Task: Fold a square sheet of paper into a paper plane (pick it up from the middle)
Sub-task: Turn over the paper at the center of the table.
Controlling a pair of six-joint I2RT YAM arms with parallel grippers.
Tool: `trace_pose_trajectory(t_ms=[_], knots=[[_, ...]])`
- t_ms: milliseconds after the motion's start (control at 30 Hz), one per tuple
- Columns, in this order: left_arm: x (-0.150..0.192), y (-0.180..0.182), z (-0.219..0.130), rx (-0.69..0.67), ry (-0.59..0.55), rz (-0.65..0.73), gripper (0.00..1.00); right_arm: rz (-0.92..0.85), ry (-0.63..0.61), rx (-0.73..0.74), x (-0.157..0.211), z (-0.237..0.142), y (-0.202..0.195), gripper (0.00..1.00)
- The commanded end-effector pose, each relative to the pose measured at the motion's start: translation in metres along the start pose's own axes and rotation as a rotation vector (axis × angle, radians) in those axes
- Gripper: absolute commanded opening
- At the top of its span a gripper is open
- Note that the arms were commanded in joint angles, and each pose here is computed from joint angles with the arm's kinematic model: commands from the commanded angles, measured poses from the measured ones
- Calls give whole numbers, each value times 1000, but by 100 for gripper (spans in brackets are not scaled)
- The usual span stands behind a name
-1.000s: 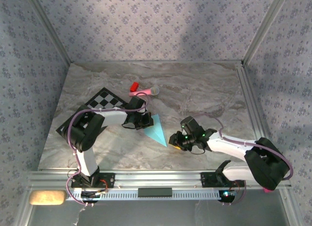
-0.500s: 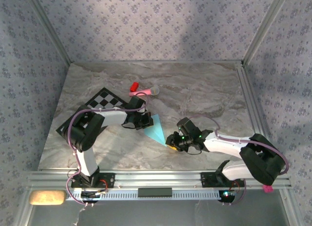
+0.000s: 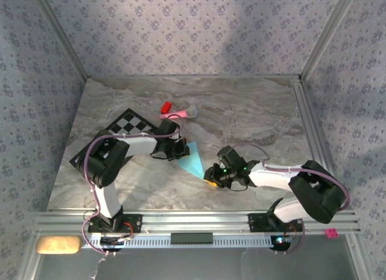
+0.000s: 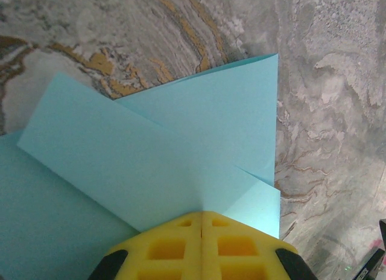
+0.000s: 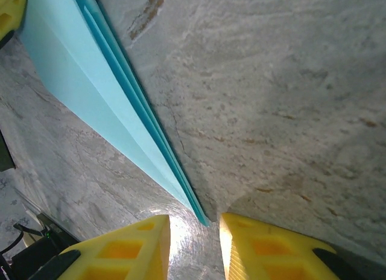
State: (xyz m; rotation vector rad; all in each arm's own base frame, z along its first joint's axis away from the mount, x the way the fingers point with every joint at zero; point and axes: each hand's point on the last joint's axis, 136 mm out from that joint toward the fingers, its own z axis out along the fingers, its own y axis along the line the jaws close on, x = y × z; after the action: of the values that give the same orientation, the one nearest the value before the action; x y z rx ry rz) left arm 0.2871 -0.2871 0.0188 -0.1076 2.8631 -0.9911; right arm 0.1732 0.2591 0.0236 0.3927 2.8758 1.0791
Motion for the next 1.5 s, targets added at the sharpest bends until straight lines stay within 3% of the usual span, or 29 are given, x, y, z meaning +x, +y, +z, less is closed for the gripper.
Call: trace_pose_trajectory(t_ms=[0, 500, 733, 867, 1167, 1467], knots=[[11, 27, 9, -85, 44, -50, 6, 3, 22, -2, 2, 6, 2, 29], [10, 29, 9, -58, 58, -91, 6, -26, 40, -52, 0, 8, 15, 28], [8, 27, 5, -56, 50, -108, 6, -15, 34, 11, 2, 2, 6, 29], [2, 9, -7, 7, 21, -79, 8, -14, 1, 67, 1, -7, -7, 29], [-22, -33, -36, 89, -59, 60, 16, -18, 10, 14, 1, -8, 2, 29], [-29, -7, -14, 26, -8, 28, 15, -8, 16, -15, 2, -6, 8, 30]])
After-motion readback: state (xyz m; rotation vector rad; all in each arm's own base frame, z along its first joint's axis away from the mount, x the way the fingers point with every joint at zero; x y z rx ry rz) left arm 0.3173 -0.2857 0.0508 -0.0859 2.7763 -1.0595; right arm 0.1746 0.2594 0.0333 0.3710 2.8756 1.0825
